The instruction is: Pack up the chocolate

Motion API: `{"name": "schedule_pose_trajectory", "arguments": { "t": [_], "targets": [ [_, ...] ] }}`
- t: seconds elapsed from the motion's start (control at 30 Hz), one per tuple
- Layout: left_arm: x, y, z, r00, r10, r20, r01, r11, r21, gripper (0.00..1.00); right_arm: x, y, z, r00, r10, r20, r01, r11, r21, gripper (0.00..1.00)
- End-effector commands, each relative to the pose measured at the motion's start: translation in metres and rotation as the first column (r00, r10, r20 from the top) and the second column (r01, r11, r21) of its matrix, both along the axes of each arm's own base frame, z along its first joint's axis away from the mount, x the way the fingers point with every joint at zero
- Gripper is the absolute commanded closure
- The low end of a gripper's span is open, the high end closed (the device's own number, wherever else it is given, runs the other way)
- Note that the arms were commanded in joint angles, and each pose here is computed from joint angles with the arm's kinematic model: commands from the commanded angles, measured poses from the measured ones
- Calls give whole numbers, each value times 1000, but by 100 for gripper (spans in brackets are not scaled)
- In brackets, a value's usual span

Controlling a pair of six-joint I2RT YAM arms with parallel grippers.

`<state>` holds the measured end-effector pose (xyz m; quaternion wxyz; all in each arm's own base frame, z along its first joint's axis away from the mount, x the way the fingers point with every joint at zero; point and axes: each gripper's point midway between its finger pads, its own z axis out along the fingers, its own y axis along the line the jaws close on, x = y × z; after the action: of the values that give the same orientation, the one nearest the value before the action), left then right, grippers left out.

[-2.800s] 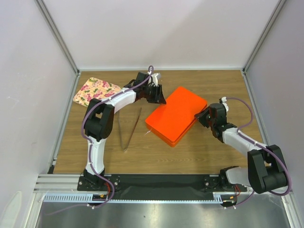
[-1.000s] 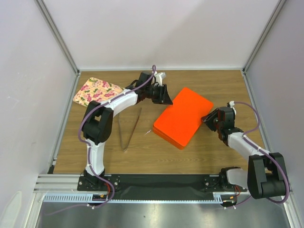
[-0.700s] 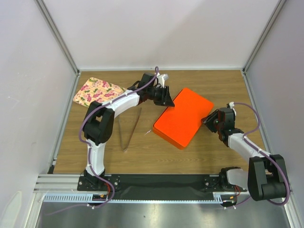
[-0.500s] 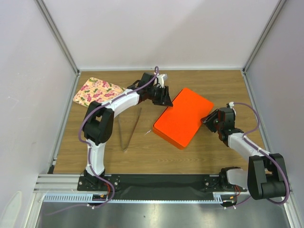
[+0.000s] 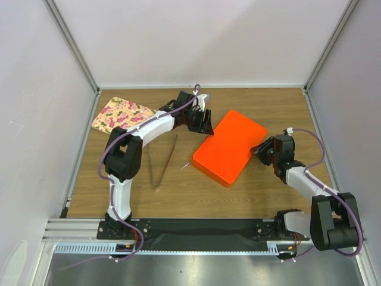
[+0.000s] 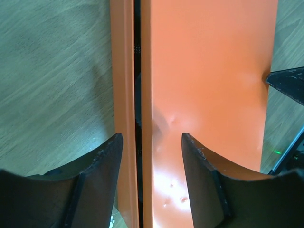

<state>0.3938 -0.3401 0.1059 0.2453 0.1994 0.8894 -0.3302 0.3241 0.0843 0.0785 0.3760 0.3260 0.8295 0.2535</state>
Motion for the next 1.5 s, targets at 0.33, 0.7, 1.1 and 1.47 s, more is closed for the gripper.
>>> {"name": "schedule_pose_trajectory", "arguments": {
  "t": [0.33,0.7,1.1,1.47],
  "targets": [
    [-5,-5,-5,998,-67,4,67,998,-15,43,12,22,25,995,43,91,-48,998,46,68],
    [-7,3,-37,999,-11,-49,12,1000,22,62,12,21,21,997,44,71,-45,999,21,69],
    [-17,15,-67,994,51,-97,-45,997,69,74,-1,16,-12,999,51,-17,-51,998,-27,74],
    [-3,17,-34,990,100,-98,-96,994,45,69,-6,10,-18,998,41,-48,-44,997,-66,74]
  ]
}}
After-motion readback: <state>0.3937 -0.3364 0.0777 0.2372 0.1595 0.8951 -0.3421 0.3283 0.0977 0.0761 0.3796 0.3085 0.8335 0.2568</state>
